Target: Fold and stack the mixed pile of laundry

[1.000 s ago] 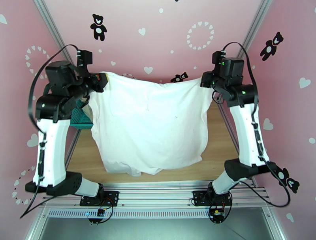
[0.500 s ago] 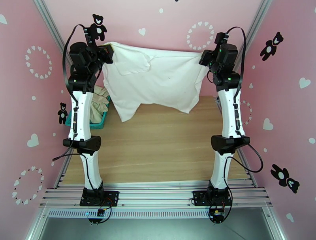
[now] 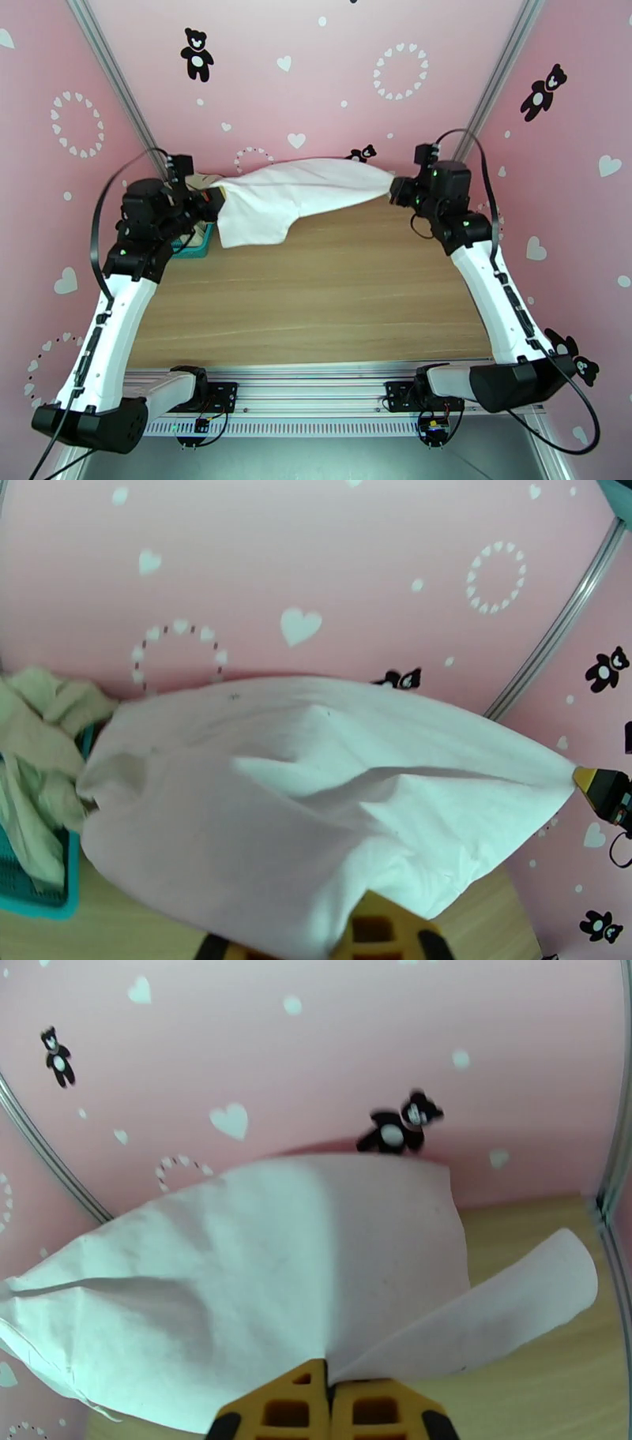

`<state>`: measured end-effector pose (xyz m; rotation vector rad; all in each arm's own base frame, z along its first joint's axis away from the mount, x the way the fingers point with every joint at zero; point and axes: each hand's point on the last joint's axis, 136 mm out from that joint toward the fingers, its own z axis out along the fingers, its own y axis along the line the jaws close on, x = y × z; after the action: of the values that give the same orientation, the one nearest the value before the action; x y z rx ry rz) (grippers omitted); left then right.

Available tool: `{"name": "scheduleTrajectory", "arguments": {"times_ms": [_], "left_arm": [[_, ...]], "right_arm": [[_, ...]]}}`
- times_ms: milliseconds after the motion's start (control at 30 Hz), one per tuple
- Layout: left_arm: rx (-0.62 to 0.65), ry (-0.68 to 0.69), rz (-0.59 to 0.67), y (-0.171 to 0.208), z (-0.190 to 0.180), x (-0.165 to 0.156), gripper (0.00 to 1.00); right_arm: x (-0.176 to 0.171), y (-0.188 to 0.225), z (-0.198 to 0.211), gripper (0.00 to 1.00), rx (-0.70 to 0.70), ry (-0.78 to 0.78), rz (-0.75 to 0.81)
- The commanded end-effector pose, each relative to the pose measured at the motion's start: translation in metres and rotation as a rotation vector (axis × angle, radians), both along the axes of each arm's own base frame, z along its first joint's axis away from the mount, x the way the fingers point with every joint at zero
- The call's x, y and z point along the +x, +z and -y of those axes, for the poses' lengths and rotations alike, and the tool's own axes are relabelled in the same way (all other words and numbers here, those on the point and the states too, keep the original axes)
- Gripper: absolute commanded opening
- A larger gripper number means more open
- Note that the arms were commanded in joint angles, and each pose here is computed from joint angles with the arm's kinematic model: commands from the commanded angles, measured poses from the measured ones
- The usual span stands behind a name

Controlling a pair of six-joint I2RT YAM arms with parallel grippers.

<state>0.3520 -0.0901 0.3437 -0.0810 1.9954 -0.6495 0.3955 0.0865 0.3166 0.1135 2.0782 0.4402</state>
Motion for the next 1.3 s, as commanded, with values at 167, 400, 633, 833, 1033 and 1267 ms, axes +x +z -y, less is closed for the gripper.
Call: {"name": "scheduleTrajectory", "arguments": {"times_ms": [167,400,633,833,1033,1267], "left_arm": [[-0.071,0.147,-0.508,-0.209,-0.007,-0.059,0.04],[-0.01,0.263,-0.523,-0.21,-0.028,-0.075,0.84],[0.056,0.087,-0.47,-0.168,0.016,-0.049,0.8],[0.095,-0.023,-0.481,-0.188,0.051,-0.005,0.75],[0.177,0.002,-0.511,-0.217,0.058,0.063,0.72],[0.17,0.056,-0.553,-0.251,0.044,0.139,0.72]], "right_arm": [[-0.072,-0.202,0.023,0.16,-0.016,-0.122,-0.443],[-0.106,-0.187,0.033,0.63,-0.069,-0.133,-0.462],[-0.075,-0.159,0.025,0.67,-0.081,-0.093,-0.412],[-0.014,-0.185,0.007,0.65,-0.169,-0.052,-0.47],[0.057,-0.214,0.004,0.64,-0.305,-0.055,-0.533],[0.124,-0.251,0.016,0.63,-0.396,-0.056,-0.612]]}}
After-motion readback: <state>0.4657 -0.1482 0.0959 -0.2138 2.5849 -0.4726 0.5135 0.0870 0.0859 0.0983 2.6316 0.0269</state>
